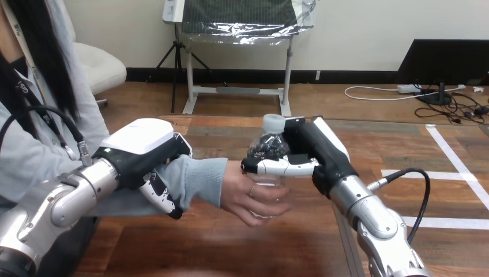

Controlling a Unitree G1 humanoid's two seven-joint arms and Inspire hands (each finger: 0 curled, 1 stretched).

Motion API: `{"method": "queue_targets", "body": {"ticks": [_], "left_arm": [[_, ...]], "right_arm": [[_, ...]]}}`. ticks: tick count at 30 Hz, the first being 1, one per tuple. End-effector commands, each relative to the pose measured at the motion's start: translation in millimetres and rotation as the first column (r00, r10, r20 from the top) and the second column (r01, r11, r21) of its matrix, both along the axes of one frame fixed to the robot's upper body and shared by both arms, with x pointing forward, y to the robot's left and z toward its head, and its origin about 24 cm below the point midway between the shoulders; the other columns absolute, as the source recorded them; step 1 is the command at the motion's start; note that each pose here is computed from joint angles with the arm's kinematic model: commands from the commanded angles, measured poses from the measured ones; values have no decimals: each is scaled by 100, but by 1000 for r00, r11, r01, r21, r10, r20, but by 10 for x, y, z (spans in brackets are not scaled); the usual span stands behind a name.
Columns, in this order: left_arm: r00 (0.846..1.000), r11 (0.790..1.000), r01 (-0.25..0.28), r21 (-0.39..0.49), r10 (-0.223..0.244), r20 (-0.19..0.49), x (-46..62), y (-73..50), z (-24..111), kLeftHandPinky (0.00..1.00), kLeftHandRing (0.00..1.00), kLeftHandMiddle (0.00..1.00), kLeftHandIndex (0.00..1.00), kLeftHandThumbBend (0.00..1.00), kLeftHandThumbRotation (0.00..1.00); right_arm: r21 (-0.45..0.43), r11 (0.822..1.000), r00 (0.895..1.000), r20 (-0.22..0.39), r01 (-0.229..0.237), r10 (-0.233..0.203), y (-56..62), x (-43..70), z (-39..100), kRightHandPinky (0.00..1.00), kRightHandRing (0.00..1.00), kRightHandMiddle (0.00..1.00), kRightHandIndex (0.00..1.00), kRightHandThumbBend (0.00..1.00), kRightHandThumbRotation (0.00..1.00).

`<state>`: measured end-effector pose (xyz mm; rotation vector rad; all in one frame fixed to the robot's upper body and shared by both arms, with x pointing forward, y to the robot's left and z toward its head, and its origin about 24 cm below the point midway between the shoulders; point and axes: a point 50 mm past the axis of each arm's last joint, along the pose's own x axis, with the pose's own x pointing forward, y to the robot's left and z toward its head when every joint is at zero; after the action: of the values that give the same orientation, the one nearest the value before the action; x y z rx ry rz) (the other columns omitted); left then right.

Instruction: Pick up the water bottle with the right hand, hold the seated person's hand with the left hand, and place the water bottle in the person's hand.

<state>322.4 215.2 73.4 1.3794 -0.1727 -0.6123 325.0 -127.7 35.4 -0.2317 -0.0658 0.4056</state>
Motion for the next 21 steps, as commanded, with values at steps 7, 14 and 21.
{"method": "queue_targets", "body": {"ticks": [7, 14, 21], "left_arm": [[982, 997, 33, -69, -20, 189, 236, -177, 499, 37, 42, 48, 50, 98, 11], [985, 997, 16, -75, -2, 175, 205, -140, 490, 51, 57, 62, 64, 100, 22], [985, 998, 12, -69, 0, 173, 155, -98, 454, 64, 70, 76, 80, 100, 32]], "right_arm": [[20, 991, 932, 342, -136, 121, 313, 172, 965, 26, 31, 39, 44, 83, 22], [-50, 988, 932, 329, -147, 155, 265, 174, 944, 48, 53, 56, 64, 90, 41], [-98, 982, 932, 311, -162, 185, 221, 183, 920, 64, 67, 69, 78, 96, 55]]}}
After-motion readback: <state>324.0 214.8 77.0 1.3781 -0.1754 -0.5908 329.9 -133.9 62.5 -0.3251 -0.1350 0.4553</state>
